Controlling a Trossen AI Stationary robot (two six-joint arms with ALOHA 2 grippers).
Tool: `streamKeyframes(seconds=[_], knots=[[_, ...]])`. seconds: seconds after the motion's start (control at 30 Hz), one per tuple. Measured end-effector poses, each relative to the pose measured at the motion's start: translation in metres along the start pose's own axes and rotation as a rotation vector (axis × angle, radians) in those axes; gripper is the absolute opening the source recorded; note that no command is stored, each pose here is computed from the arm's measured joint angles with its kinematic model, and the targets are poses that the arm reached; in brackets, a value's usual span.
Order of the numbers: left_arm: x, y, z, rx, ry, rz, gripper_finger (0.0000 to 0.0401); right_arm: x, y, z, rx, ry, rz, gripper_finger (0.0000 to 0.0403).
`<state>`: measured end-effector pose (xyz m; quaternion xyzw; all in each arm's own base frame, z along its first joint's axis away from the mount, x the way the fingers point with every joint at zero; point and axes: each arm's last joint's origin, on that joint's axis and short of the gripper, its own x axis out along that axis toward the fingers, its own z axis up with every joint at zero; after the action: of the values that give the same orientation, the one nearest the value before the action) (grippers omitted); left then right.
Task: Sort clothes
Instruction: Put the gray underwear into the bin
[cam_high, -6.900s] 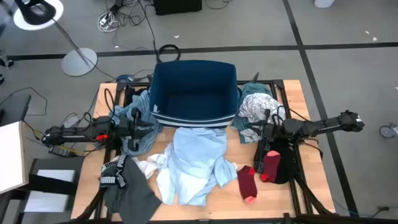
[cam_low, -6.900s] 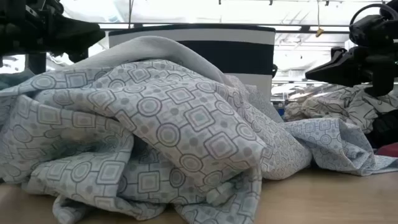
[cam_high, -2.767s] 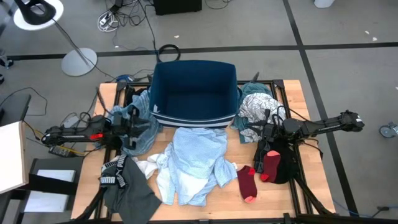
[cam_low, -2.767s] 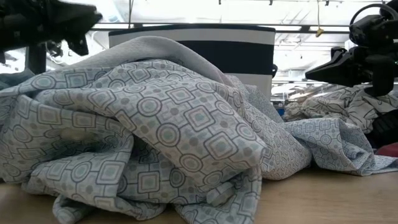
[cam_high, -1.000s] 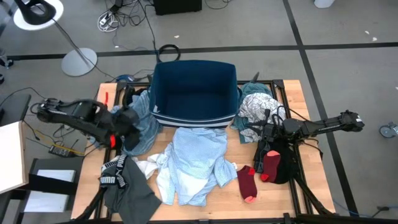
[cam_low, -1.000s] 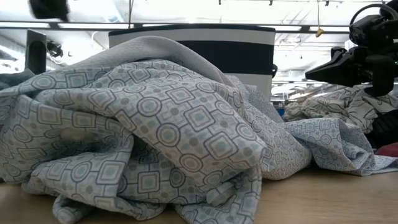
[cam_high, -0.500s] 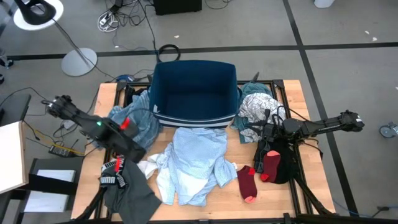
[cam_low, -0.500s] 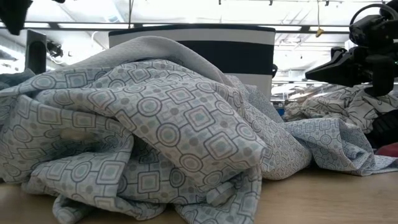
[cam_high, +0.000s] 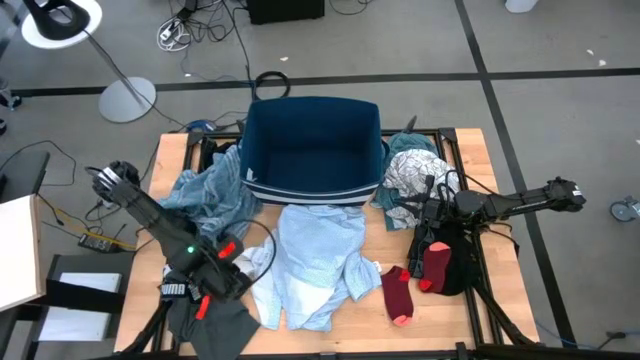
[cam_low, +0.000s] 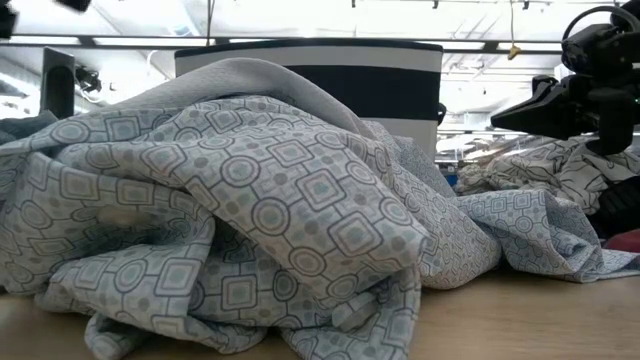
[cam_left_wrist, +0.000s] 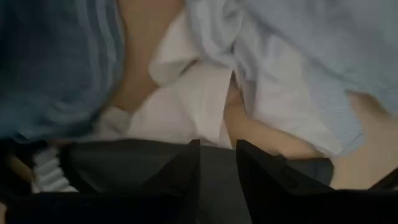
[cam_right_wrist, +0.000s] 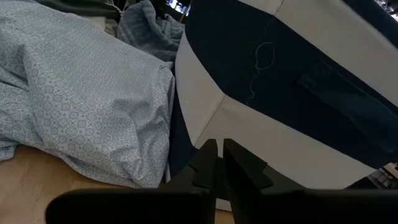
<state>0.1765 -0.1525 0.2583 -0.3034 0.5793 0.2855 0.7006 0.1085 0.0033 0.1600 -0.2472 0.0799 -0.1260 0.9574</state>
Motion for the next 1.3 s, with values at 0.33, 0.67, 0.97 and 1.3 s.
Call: streamKeyframes(seconds=[0.33, 0.67, 0.97, 1.3], knots=[[0.043, 0.023, -0.026, -0.041, 0.078, 0.011, 0.0109, 0.000, 0.000, 0.000, 0.000, 0.000, 0.000, 0.0027], [0.069, 0.040, -0.031, -0.036, 0.148, 0.013, 0.0020, 0.000, 0.000, 0.000, 0.000, -0.001, 0.000, 0.0027], [0.059, 0.032, -0.031, -0.039, 0.201, -0.021, 0.0002, 0.000, 0.000, 0.000, 0.000, -0.001, 0.000, 0.0027], [0.037, 0.027, -0.028, -0.067, 0.172, 0.005, 0.0007, 0.000, 0.000, 0.000, 0.000, -0.001, 0.000, 0.0027]])
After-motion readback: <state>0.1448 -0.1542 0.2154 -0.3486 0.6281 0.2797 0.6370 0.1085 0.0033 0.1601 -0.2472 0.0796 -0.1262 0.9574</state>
